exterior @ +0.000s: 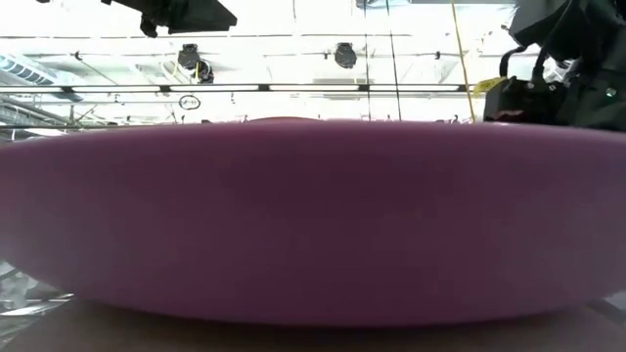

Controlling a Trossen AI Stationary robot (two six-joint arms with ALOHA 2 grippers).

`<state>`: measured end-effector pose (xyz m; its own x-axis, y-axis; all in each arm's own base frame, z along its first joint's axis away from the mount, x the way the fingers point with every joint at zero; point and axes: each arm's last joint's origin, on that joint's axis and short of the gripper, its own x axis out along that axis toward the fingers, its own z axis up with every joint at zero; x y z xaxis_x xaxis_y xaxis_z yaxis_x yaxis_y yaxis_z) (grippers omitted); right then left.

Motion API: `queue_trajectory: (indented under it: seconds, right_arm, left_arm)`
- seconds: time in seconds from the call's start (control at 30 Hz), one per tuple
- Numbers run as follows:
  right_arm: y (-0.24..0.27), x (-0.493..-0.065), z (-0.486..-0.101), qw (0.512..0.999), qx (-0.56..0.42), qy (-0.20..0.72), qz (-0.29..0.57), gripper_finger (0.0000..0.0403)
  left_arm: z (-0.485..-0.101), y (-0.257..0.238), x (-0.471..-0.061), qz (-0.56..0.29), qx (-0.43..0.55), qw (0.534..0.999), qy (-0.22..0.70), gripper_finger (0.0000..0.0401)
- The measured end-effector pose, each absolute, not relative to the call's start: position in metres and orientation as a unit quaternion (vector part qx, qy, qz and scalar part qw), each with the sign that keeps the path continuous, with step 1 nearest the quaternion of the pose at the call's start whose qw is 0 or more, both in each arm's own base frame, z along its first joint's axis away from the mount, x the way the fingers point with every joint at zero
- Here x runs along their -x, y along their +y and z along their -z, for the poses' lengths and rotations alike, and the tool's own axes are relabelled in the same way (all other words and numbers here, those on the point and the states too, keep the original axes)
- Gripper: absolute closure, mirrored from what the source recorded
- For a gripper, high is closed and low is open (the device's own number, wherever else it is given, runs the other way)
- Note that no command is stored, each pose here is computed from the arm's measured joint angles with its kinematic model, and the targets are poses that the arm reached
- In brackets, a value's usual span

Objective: Place and stack plates onto a shelf
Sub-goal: Stack the pink plate on top of the orange plate on the shelf

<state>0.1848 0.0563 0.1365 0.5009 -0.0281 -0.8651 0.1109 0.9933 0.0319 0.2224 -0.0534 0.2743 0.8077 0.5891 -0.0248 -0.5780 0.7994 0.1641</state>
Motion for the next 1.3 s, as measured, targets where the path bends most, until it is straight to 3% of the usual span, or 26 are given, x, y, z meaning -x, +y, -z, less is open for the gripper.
queue_trajectory:
  seconds: [0.33, 0.63, 0.77, 1.07, 1.3]
  right_arm:
    - [0.067, -0.224, -0.197, 0.916, 0.052, 0.398, -0.003, 0.0402]
    - [0.045, -0.257, -0.274, 0.924, 0.221, 0.293, 0.109, 0.0402]
    - [0.016, -0.276, -0.298, 0.919, 0.244, 0.262, 0.167, 0.0402]
    - [-0.05, -0.35, -0.299, 0.899, 0.277, 0.295, 0.169, 0.0403]
    - [-0.089, -0.391, -0.271, 0.867, 0.312, 0.329, 0.204, 0.0403]
  left_arm:
    - [-0.261, -0.047, -0.222, -0.321, -0.051, 0.942, 0.079, 0.0283]
    - [-0.26, -0.04, -0.223, -0.338, -0.02, 0.938, 0.072, 0.0283]
    - [-0.257, -0.039, -0.226, -0.343, -0.016, 0.936, 0.075, 0.0283]
    - [-0.26, -0.035, -0.228, -0.349, -0.038, 0.934, 0.069, 0.0283]
    - [-0.264, -0.035, -0.229, -0.347, -0.053, 0.934, 0.06, 0.0283]
